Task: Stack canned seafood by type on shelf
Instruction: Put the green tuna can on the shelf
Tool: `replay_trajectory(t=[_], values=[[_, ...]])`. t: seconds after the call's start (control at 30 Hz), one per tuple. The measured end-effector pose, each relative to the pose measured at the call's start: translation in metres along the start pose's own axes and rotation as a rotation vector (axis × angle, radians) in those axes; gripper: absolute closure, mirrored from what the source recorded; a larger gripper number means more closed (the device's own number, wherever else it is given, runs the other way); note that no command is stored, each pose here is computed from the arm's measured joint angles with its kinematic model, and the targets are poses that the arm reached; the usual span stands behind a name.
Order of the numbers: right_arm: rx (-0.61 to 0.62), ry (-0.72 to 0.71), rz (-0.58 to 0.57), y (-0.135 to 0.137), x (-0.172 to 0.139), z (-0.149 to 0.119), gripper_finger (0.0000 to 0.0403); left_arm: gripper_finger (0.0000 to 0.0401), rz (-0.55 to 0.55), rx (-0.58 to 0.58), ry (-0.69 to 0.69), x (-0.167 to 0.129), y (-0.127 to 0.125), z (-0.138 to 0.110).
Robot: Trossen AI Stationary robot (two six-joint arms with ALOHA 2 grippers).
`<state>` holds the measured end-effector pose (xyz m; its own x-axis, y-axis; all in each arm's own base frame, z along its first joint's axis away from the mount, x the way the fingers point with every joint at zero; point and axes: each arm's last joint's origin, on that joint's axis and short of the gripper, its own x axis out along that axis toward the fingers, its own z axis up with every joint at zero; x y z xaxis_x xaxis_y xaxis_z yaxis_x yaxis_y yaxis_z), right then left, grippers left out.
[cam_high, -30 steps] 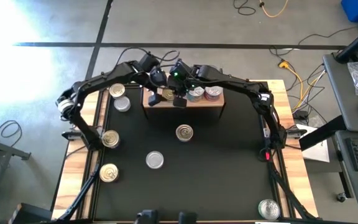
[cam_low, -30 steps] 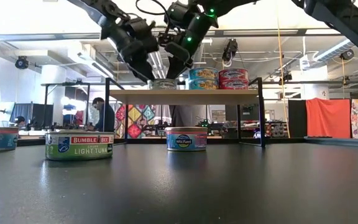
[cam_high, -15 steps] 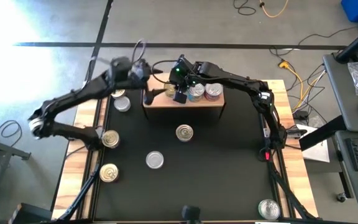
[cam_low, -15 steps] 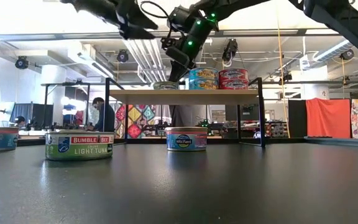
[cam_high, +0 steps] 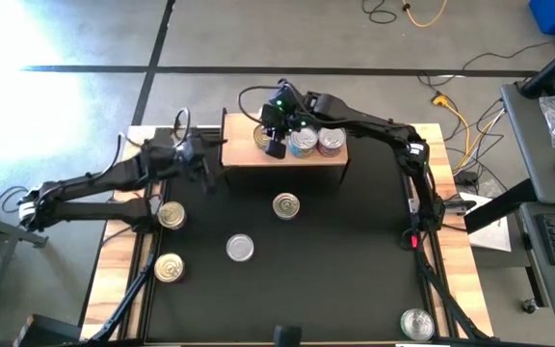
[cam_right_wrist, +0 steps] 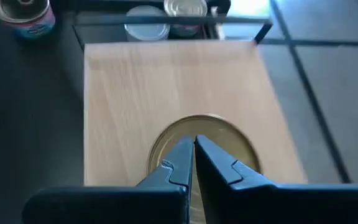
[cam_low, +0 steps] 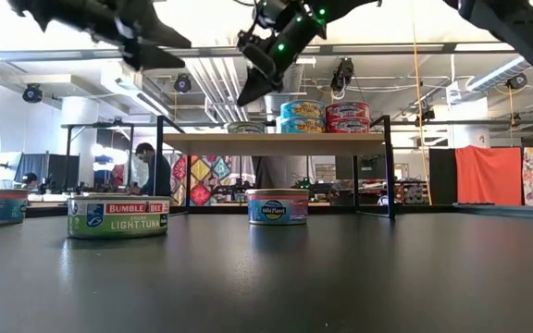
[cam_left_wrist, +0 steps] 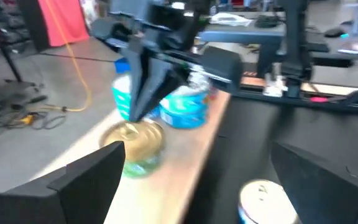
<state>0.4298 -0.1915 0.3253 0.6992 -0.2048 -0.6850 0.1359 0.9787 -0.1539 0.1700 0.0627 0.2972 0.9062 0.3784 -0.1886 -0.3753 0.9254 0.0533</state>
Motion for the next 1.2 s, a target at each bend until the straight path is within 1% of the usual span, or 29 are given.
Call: replay_trajectory(t=[0.13,0.2,0.3,0.43,0.5,0.67,0.77,0.83,1.0,1.1,1.2], values=[[0.032,0.054,0.03,0.0,0.015,-0.009,0.039,0.0015,-0.061,-0.043,-0.031,-0.006,-0.011,-0.026],[0.02,0.08,0.072,0.001,0.024,-0.015,0.039,0.0015,-0.112,-0.042,-0.019,-0.005,-0.018,-0.043],[0.016,0.085,0.067,0.0,0.028,-0.017,0.039,0.0015,-0.148,-0.047,0.006,-0.004,-0.027,-0.061],[0.022,0.092,-0.039,-0.009,0.029,-0.017,0.039,0.0015,-0.085,-0.046,0.032,-0.004,-0.037,-0.071],[0.031,0.103,-0.075,-0.017,0.028,-0.02,0.039,0.0015,-0.092,-0.055,0.046,-0.005,-0.043,-0.075],[0.075,0.107,-0.101,-0.032,0.026,-0.025,0.039,0.0025,-0.194,-0.113,0.064,-0.008,-0.062,-0.089],[0.083,0.094,-0.106,-0.033,0.026,-0.024,0.039,0.0037,-0.244,-0.144,0.012,-0.012,-0.074,-0.095],[0.108,0.078,-0.105,-0.033,0.023,-0.021,0.039,0.0044,-0.239,-0.153,-0.021,-0.015,-0.079,-0.098],[0.105,0.018,-0.108,-0.034,0.007,-0.006,0.039,0.0058,-0.174,-0.133,-0.029,-0.021,-0.087,-0.101],[0.13,0.025,-0.143,-0.039,0.005,-0.007,0.039,0.0068,-0.167,-0.123,-0.032,-0.023,-0.089,-0.102],[0.143,0.077,-0.157,-0.04,0.01,-0.015,0.039,0.008,-0.183,-0.14,-0.02,-0.024,-0.091,-0.103]])
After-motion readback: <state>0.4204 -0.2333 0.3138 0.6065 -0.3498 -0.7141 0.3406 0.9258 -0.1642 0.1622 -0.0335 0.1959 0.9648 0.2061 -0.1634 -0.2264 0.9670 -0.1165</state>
